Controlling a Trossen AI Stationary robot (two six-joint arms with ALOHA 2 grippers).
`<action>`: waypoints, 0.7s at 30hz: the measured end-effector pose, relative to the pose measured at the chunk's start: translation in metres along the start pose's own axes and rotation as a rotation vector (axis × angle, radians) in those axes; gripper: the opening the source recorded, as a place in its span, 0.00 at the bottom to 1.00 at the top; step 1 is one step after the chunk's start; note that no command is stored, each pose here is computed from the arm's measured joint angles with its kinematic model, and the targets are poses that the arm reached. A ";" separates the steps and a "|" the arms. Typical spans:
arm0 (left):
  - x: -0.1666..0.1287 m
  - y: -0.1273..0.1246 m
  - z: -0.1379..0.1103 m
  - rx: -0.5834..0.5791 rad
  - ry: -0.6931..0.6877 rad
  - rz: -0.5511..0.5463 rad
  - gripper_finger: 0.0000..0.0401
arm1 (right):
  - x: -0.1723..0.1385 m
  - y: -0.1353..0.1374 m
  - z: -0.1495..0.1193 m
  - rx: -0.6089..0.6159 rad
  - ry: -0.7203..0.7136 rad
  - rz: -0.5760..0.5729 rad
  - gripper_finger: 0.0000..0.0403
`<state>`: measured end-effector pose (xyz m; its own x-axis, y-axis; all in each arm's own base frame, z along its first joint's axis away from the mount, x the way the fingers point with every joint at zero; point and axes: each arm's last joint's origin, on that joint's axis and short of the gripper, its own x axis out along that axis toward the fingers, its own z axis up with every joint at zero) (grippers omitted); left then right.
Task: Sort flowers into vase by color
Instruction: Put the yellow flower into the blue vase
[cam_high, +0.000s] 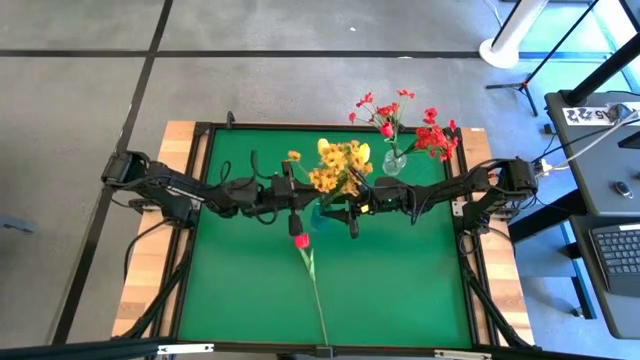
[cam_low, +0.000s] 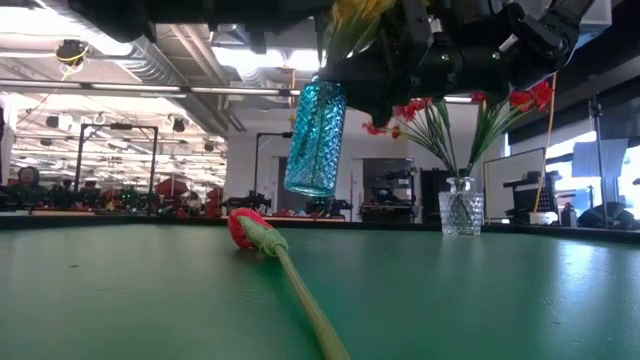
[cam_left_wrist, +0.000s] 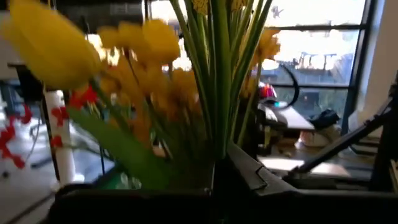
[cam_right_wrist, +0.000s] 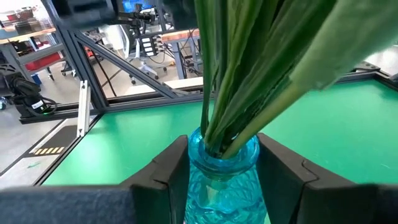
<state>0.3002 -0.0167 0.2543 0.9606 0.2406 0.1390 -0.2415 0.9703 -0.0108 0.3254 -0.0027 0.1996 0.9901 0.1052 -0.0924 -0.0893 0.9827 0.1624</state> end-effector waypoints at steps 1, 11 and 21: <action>0.000 0.000 -0.003 -0.005 0.024 -0.001 0.02 | 0.000 0.000 0.000 -0.001 -0.004 0.000 0.37; -0.001 0.000 -0.014 -0.073 0.146 0.005 0.01 | 0.001 0.000 0.005 -0.011 -0.037 -0.003 0.37; -0.004 -0.003 -0.023 -0.102 0.249 0.015 0.01 | 0.013 0.001 0.021 -0.056 0.014 -0.024 0.37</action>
<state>0.2999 -0.0204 0.2307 0.9642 0.2413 -0.1097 -0.2533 0.9608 -0.1127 0.3406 -0.0035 0.2190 0.9905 0.0829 -0.1095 -0.0714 0.9919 0.1050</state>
